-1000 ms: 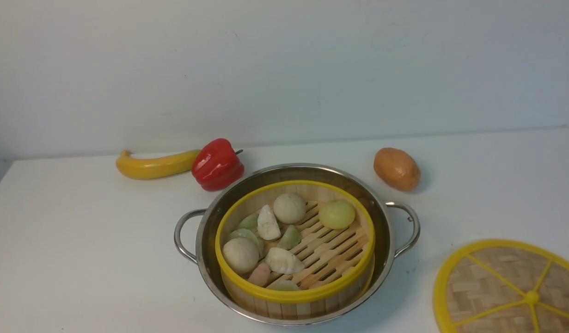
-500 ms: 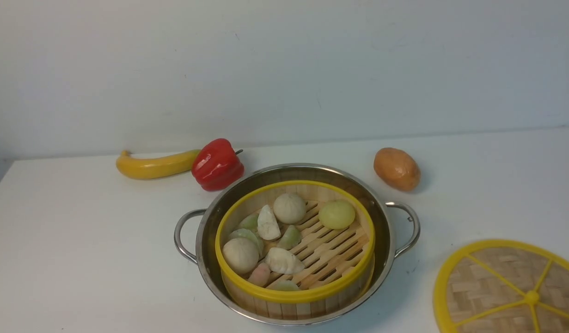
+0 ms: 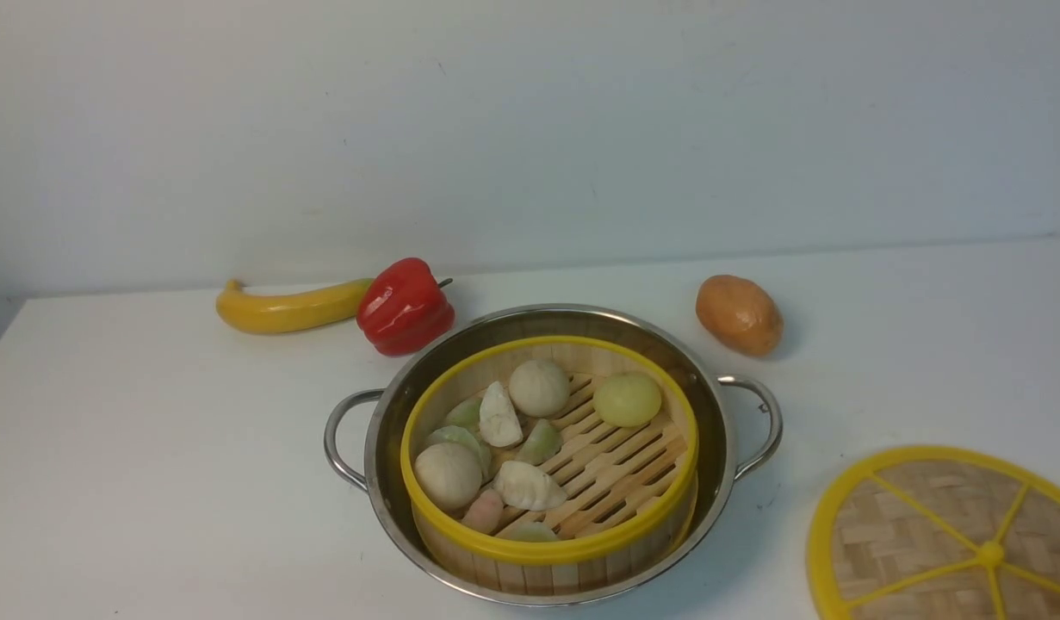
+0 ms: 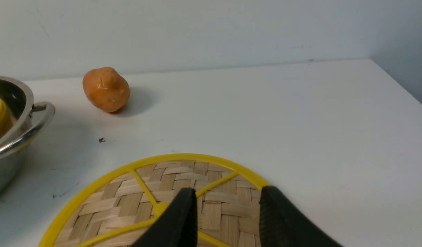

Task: Place the steamer in the pot on the white table, and put the lid on the steamer.
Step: 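Move the gripper down to the bamboo steamer lid and grasp its center knob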

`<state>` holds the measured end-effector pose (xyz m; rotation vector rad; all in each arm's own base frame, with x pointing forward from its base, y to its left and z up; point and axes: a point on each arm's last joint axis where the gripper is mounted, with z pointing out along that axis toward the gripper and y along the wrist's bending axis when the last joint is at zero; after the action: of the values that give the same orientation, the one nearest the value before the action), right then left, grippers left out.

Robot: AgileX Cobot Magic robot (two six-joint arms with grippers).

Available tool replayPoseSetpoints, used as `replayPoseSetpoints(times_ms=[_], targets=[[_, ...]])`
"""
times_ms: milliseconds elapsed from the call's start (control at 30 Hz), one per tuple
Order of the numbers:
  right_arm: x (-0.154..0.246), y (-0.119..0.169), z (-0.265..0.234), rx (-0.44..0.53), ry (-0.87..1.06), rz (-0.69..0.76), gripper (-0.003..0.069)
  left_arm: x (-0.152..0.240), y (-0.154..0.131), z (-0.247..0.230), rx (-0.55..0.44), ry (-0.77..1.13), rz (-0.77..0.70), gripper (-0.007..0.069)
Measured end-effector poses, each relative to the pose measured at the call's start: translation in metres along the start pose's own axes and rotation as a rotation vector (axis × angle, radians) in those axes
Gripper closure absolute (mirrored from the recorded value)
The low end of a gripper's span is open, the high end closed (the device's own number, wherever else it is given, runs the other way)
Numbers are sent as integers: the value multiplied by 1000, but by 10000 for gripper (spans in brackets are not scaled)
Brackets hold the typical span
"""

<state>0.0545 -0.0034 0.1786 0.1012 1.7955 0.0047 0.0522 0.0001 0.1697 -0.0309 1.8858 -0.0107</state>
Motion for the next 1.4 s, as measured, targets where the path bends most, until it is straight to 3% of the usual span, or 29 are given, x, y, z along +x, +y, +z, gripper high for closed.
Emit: replayPoseSetpoints(times_ms=[367,567,667,1000,1300,1400], targets=[[-2,0,0,0,-23,-4,418,0,0,0,0,0,0,594],[-13,3,-2,-35,-97,130,418,0,0,0,0,0,0,594],[-40,6,-15,-59,-87,171,418,0,0,0,0,0,0,594],[-122,18,-45,-121,-61,61,418,0,0,0,0,0,0,586],[-147,24,-40,-198,-155,228,418,0,0,0,0,0,0,586],[-143,26,-34,-208,-66,182,418,0,0,0,0,0,0,586]])
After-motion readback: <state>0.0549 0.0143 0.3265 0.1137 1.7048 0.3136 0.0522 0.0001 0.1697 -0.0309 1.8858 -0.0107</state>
